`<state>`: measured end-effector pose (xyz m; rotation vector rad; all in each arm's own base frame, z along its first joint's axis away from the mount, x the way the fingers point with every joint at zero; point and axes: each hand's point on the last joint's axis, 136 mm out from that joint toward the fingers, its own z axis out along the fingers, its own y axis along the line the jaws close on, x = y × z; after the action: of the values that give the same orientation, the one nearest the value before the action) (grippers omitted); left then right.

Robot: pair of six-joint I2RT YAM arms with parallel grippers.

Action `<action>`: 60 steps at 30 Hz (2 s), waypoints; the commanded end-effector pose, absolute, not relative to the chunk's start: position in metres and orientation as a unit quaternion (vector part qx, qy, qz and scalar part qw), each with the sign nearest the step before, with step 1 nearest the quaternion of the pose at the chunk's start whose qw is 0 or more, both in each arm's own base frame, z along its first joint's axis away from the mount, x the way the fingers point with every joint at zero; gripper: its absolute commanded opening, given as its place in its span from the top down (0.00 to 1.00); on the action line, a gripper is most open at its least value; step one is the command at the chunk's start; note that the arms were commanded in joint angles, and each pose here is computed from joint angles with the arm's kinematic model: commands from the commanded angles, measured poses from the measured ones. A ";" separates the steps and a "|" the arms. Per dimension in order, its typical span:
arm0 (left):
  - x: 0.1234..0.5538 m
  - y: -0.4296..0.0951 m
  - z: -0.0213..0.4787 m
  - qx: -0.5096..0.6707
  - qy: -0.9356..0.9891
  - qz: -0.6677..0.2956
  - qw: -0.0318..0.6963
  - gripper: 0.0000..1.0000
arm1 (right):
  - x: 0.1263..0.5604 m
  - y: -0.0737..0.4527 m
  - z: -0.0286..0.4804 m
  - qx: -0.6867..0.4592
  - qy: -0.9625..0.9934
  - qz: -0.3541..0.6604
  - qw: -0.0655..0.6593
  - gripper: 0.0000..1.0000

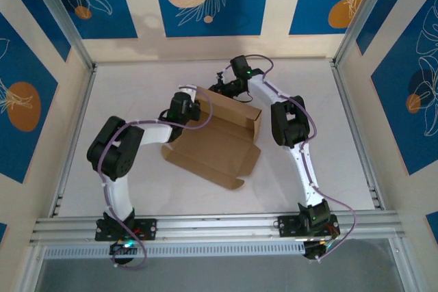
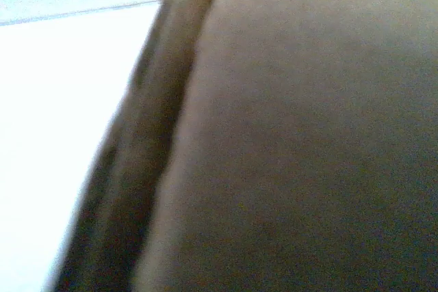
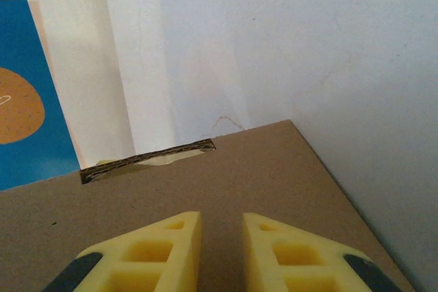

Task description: Fold the paper box

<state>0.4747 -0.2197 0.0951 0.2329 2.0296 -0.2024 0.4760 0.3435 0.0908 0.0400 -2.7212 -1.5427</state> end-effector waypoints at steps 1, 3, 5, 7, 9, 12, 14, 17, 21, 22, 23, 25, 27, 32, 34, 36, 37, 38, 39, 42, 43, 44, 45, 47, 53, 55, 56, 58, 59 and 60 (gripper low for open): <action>0.484 -0.221 0.095 0.066 0.844 -0.085 0.525 1.00 | 0.422 0.385 0.114 0.059 -0.840 -0.533 0.082 0.76; 0.484 -0.224 0.097 0.073 0.841 -0.091 0.528 1.00 | 0.425 0.382 0.115 0.059 -0.846 -0.525 0.071 0.76; 0.479 -0.227 0.100 0.093 0.834 -0.099 0.535 1.00 | 0.435 0.368 0.117 0.050 -0.861 -0.505 0.045 0.71; 0.474 -0.229 0.102 0.114 0.829 -0.100 0.538 1.00 | 0.450 0.344 0.124 0.032 -0.874 -0.484 0.011 0.62; 0.469 -0.231 0.103 0.135 0.826 -0.105 0.538 0.88 | 0.465 0.318 0.137 0.019 -0.889 -0.456 -0.035 0.53; 0.463 -0.236 0.103 0.155 0.824 -0.115 0.533 0.63 | 0.481 0.286 0.161 0.012 -0.900 -0.426 -0.092 0.49; 0.458 -0.237 0.108 0.162 0.819 -0.123 0.536 0.54 | 0.487 0.268 0.178 0.017 -0.909 -0.397 -0.127 0.48; 0.449 -0.233 0.119 0.164 0.813 -0.126 0.544 0.43 | 0.489 0.249 0.202 0.032 -0.915 -0.365 -0.170 0.45; 0.435 -0.227 0.139 0.167 0.806 -0.133 0.552 0.35 | 0.480 0.238 0.231 0.081 -0.918 -0.323 -0.213 0.42; 0.431 -0.226 0.145 0.167 0.805 -0.140 0.552 0.35 | 0.475 0.238 0.234 0.106 -0.921 -0.301 -0.222 0.40; 0.427 -0.226 0.151 0.165 0.806 -0.148 0.549 0.34 | 0.469 0.238 0.232 0.131 -0.925 -0.277 -0.225 0.41; 0.419 -0.224 0.161 0.153 0.808 -0.162 0.545 0.35 | 0.457 0.242 0.230 0.170 -0.929 -0.242 -0.221 0.41; 0.412 -0.216 0.173 0.125 0.812 -0.170 0.544 0.35 | 0.442 0.248 0.230 0.194 -0.929 -0.223 -0.223 0.45; 0.389 -0.178 0.201 0.046 0.819 -0.152 0.552 0.36 | 0.405 0.265 0.215 0.260 -0.929 -0.145 -0.219 0.48; 0.380 -0.165 0.210 0.028 0.823 -0.136 0.551 0.36 | 0.395 0.267 0.208 0.291 -0.926 -0.097 -0.218 0.44; 0.371 -0.156 0.218 0.022 0.822 -0.129 0.554 0.36 | 0.388 0.268 0.205 0.318 -0.918 -0.051 -0.231 0.41; 0.366 -0.152 0.221 0.022 0.821 -0.129 0.556 0.36 | 0.386 0.268 0.206 0.326 -0.914 -0.038 -0.237 0.40; 0.362 -0.148 0.224 0.018 0.820 -0.127 0.557 0.36 | 0.384 0.268 0.207 0.332 -0.911 -0.029 -0.244 0.39; 0.358 -0.145 0.225 0.017 0.821 -0.126 0.557 0.35 | 0.382 0.267 0.207 0.335 -0.909 -0.021 -0.246 0.39; 0.349 -0.135 0.229 0.004 0.819 -0.126 0.559 0.35 | 0.380 0.266 0.204 0.340 -0.910 -0.009 -0.238 0.42; 0.347 -0.132 0.229 -0.001 0.818 -0.128 0.560 0.34 | 0.380 0.265 0.201 0.343 -0.910 -0.003 -0.235 0.45; 0.346 -0.130 0.231 -0.007 0.817 -0.131 0.562 0.34 | 0.380 0.265 0.197 0.344 -0.910 0.000 -0.231 0.47; 0.345 -0.128 0.232 -0.012 0.816 -0.133 0.562 0.34 | 0.381 0.265 0.194 0.344 -0.911 0.003 -0.229 0.49; 0.345 -0.127 0.234 -0.014 0.815 -0.137 0.563 0.33 | 0.388 0.262 0.186 0.339 -0.914 0.015 -0.224 0.53; 0.344 -0.126 0.236 -0.018 0.815 -0.144 0.561 0.34 | 0.417 0.253 0.169 0.290 -0.935 -0.017 -0.202 0.62; 0.345 -0.126 0.237 -0.019 0.816 -0.146 0.559 0.34 | 0.429 0.244 0.162 0.262 -0.946 -0.036 -0.188 0.63; 0.345 -0.125 0.238 -0.021 0.816 -0.146 0.559 0.33 | 0.436 0.238 0.158 0.244 -0.952 -0.044 -0.180 0.63; 0.345 -0.125 0.239 -0.020 0.816 -0.147 0.558 0.33 | 0.448 0.227 0.151 0.207 -0.961 -0.074 -0.165 0.64; 0.345 -0.125 0.240 -0.021 0.816 -0.146 0.558 0.34 | 0.454 0.219 0.145 0.183 -0.966 -0.089 -0.156 0.65; 0.346 -0.124 0.241 -0.021 0.816 -0.145 0.559 0.34 | 0.459 0.212 0.140 0.163 -0.971 -0.099 -0.147 0.65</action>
<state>0.3461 -0.1279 0.2301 -0.0296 1.9395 -0.3281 0.4584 0.2266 0.1640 0.8064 -3.4574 -0.1836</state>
